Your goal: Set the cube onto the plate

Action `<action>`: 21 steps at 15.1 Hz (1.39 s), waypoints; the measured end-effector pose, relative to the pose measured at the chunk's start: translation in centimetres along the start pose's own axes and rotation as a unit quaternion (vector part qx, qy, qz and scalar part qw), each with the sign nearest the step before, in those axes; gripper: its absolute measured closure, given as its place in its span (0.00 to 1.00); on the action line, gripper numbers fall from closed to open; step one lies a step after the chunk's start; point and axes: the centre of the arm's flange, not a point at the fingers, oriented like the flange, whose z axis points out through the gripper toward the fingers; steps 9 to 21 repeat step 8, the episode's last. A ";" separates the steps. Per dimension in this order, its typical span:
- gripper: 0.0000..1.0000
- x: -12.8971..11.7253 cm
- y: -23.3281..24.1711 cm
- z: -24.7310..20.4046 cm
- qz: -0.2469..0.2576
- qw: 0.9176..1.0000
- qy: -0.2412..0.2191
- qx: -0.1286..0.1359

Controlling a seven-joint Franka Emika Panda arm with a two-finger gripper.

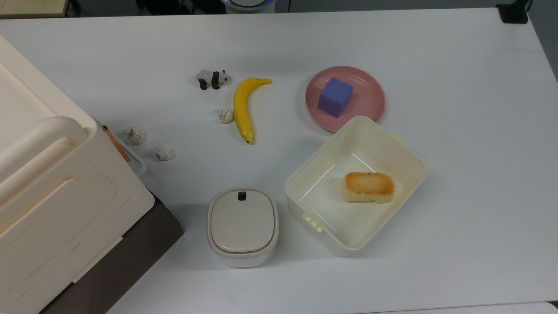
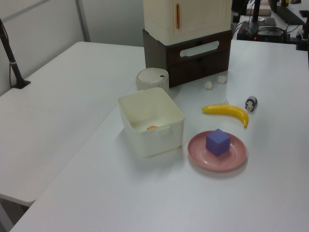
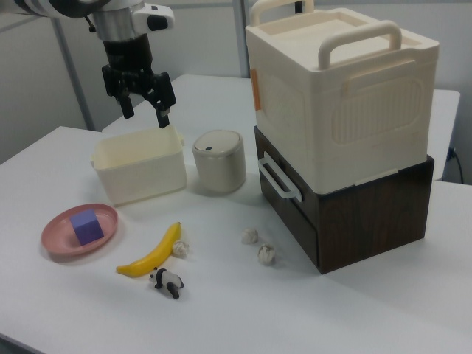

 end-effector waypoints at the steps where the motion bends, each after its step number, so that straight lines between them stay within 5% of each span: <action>1: 0.00 -0.1 0.3 -0.1 0.007 1.000 0.001 0.002; 21: 0.00 0.4 1.2 0.1 0.018 1.000 0.017 0.014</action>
